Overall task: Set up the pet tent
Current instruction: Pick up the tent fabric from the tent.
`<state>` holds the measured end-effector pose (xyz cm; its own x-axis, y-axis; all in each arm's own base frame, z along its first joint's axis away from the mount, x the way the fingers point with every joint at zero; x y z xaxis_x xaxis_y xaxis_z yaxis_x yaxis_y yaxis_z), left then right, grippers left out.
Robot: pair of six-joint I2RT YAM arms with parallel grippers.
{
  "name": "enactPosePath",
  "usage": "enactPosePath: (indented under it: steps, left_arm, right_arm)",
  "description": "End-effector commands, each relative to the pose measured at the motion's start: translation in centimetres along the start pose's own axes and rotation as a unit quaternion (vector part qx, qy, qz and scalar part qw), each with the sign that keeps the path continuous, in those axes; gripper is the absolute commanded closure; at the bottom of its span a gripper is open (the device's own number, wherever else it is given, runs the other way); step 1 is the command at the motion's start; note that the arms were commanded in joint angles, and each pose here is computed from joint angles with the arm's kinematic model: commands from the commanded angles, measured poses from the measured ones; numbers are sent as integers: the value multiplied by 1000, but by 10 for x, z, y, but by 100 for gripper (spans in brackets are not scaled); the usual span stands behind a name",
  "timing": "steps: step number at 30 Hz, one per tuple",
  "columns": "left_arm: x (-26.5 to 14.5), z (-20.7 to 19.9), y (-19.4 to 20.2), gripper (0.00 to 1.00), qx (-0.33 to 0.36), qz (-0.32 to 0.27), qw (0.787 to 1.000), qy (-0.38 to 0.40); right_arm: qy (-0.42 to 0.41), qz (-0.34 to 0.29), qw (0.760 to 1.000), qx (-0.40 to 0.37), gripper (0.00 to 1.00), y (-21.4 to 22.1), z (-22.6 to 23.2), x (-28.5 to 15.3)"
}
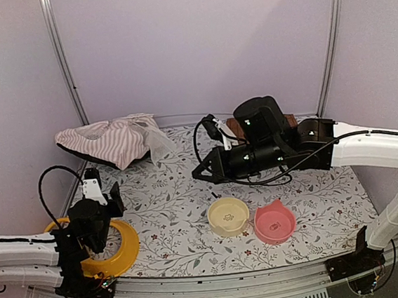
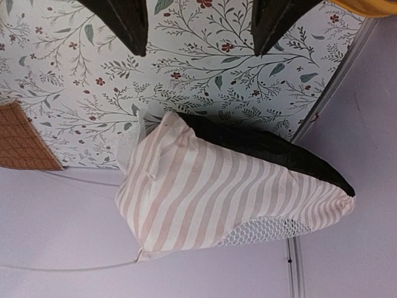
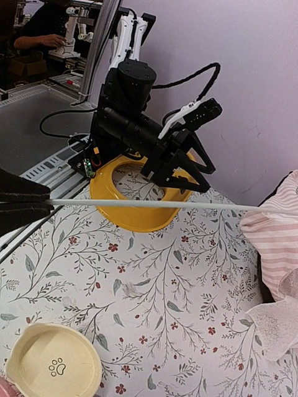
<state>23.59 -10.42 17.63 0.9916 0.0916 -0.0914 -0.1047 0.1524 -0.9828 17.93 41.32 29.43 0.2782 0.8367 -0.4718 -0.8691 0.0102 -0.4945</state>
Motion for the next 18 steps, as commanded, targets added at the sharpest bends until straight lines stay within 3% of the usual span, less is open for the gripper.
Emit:
enactPosePath:
  steps: [1,18]
  left_arm:
    - [11,-12,-4,43,13,-5,999,33]
    - [70,-10,-39,41,66,-21,997,14]
  right_arm:
    - [-30,-38,999,-14,100,-26,16,-3]
    - [-28,-40,999,-18,100,-30,13,-8]
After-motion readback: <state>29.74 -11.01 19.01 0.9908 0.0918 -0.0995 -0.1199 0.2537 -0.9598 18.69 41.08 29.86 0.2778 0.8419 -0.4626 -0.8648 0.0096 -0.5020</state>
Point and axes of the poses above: each gripper's point midway between its finger pads, its own x axis out along the fingers, its own z axis along the line the jaws close on, y = z × x, the point moved 2 cm from there along -x, back along the fingers, and after that the axes turned 10 degrees about x, right-handed, at the moved point
